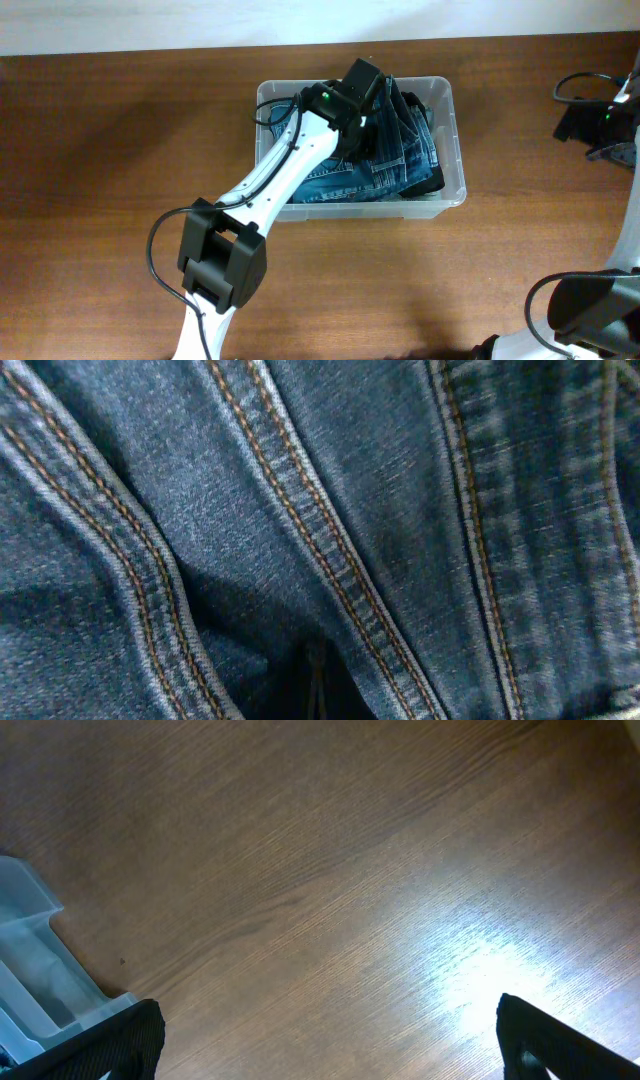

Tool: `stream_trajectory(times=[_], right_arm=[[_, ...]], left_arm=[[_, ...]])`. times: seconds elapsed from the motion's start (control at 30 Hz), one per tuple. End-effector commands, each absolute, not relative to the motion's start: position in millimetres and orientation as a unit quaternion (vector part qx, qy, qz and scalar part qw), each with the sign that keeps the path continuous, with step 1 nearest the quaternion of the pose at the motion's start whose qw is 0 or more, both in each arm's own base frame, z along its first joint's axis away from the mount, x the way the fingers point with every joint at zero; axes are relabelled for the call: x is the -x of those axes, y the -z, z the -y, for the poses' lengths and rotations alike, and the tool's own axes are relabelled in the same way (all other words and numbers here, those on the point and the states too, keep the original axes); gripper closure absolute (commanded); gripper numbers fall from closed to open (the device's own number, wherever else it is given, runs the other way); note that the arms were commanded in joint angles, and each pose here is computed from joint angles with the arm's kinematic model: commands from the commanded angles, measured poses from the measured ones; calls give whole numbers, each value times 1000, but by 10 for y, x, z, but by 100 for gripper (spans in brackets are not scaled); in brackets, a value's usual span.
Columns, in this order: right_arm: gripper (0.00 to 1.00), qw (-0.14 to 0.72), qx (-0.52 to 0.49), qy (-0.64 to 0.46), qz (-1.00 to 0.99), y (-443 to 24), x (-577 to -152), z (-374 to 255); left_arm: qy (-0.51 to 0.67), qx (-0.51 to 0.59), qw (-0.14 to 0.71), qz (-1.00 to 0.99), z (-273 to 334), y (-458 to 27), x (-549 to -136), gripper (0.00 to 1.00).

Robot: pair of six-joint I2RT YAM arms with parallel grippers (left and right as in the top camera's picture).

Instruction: Pack container

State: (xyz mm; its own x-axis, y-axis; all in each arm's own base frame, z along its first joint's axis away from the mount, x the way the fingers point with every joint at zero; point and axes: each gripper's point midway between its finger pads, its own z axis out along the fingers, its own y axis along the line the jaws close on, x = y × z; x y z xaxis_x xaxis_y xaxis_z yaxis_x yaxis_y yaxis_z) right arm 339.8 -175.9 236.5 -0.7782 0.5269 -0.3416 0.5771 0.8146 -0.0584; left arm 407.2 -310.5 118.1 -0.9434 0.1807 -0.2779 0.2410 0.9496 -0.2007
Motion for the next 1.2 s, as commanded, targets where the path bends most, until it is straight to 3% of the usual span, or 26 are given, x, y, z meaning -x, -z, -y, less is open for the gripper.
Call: stream_trajectory(times=[0.0, 0.3, 0.53, 0.6, 0.63, 0.7, 0.73, 0.9, 1.17], right_arm=[[2, 154, -301, 85, -937, -2352, -3386, 1788], [2, 154, -301, 85, -937, -2352, -3386, 1788], [2, 154, -301, 85, -937, -2353, -3387, 1788], [2, 154, -301, 85, -937, -2352, -3386, 1788], [2, 154, -301, 85, -937, -2352, -3386, 1788], [1, 154, -301, 85, -937, -2352, -3386, 1788], [2, 154, -301, 85, -937, -2352, -3386, 1788], [2, 154, -301, 85, -937, -2352, -3386, 1788], [2, 154, -301, 85, -937, -2352, -3386, 1788]], left_arm=[[114, -101, 133, -979, 3089, -1197, -4077, 99], [157, -58, 242, -956, 2712, -2340, -4364, 99], [74, 30, 335, -939, 1672, -3108, -4372, 94], [41, 51, 342, -938, 1375, -3186, -4341, 86], [23, 65, 343, -937, 1210, -3212, -4322, 70], [-14, 94, 345, -934, 891, -3248, -4302, 19], [-32, 107, 343, -932, 744, -3248, -4297, 1], [-64, 146, 322, -933, 330, -3187, -4250, 1], [-65, 150, 322, -932, 290, -3188, -4254, 1]])
